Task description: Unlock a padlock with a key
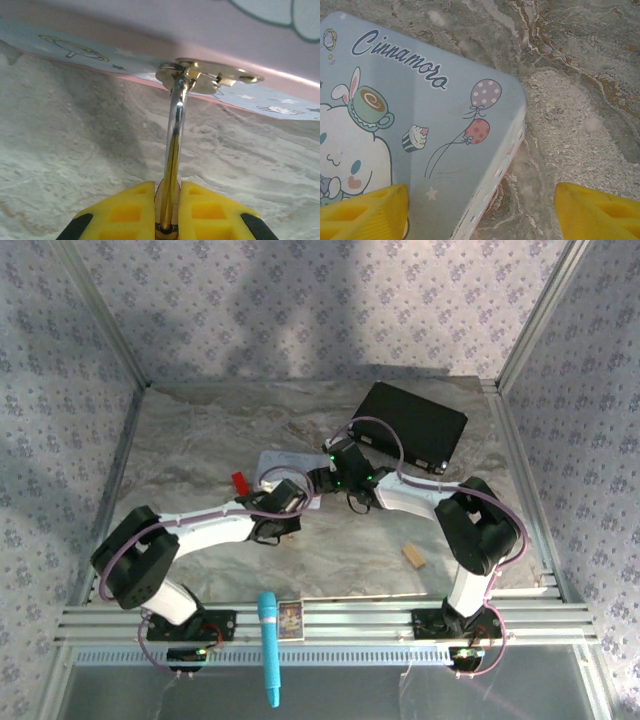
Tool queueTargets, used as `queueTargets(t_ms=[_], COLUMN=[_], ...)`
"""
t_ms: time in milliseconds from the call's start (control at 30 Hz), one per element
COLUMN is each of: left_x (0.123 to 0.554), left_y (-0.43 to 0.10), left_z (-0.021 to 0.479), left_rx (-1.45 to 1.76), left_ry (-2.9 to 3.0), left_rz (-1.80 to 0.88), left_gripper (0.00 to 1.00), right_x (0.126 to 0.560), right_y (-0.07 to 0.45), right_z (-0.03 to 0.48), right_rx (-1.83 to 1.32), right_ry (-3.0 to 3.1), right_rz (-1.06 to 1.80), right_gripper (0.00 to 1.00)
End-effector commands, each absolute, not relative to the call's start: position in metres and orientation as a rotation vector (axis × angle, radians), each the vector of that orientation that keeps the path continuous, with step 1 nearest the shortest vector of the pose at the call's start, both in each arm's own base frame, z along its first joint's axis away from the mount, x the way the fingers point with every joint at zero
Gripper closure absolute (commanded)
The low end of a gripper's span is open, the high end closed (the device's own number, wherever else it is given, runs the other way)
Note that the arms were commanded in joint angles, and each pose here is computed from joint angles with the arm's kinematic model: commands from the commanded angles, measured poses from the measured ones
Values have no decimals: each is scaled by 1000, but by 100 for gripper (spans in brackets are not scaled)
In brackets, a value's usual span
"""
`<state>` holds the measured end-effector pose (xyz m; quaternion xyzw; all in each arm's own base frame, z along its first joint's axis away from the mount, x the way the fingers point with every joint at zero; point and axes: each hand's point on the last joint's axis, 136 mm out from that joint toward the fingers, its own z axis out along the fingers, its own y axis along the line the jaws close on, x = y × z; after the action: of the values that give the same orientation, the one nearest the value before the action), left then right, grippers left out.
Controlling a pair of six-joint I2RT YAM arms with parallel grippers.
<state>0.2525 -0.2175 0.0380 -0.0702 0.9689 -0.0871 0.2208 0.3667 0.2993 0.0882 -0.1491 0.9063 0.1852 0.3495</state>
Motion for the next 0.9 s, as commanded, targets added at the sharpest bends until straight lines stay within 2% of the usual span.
queueTargets(t_ms=[0,467,600,867], left_x=[237,233,230,229], left_y=[-172,-202,-202,-213], left_z=[23,13,8,17], left_rx=[-99,24,33,81], left_ry=[2763,2762,2773,2744], left_rz=[103,223,243,252], left_gripper=[93,82,73,71], right_x=[353,351,352,355], right_y=[262,258,255,251], right_z=[35,25,25,22], right_rx=[-372,-339,-323,-290], right_ry=[2529,2566,2563,2571], right_rz=[278,318,324,341], right_gripper=[24,23,23,23])
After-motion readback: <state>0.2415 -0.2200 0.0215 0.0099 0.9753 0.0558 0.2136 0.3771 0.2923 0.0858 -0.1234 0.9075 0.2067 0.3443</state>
